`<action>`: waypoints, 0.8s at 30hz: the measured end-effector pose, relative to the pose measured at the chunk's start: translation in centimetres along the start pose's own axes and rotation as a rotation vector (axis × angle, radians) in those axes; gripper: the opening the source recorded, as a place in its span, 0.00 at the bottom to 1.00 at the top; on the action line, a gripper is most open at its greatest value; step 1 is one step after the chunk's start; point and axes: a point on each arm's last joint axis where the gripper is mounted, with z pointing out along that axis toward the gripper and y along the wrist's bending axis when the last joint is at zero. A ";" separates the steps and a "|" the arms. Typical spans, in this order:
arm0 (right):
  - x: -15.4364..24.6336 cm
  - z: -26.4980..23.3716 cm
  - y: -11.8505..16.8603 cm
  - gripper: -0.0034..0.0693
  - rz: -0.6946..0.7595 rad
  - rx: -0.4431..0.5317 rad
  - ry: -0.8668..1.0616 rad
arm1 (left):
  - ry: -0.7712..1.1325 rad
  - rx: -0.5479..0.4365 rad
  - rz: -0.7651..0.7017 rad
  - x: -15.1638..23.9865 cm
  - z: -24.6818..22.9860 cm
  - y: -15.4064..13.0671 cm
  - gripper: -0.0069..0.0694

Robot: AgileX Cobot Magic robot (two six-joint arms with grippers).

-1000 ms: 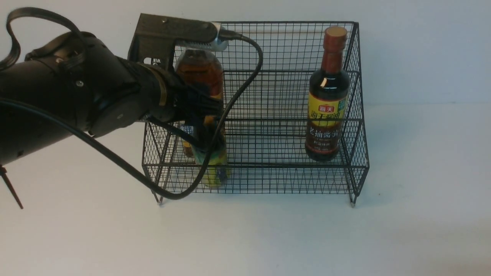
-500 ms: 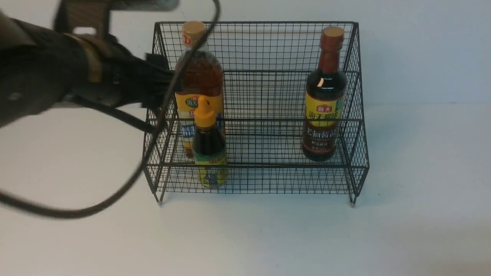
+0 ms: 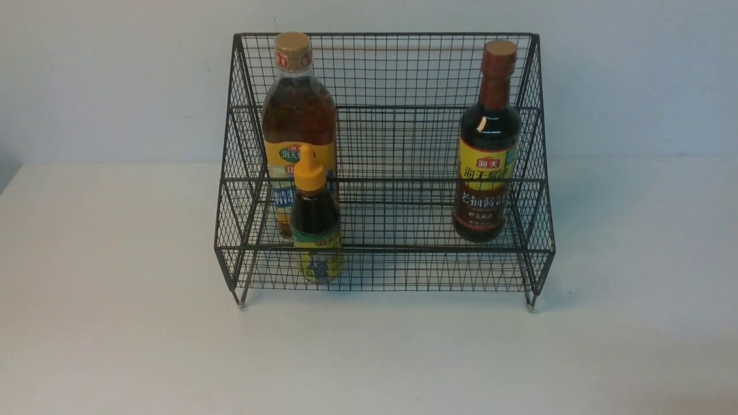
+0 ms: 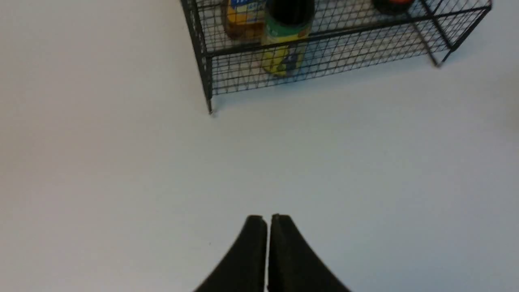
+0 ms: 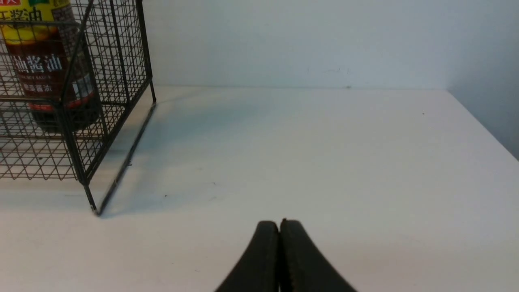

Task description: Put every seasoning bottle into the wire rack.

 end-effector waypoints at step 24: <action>0.0 0.0 0.0 0.03 0.000 0.000 0.000 | -0.282 0.044 0.067 9.2 7.2 1.9 0.08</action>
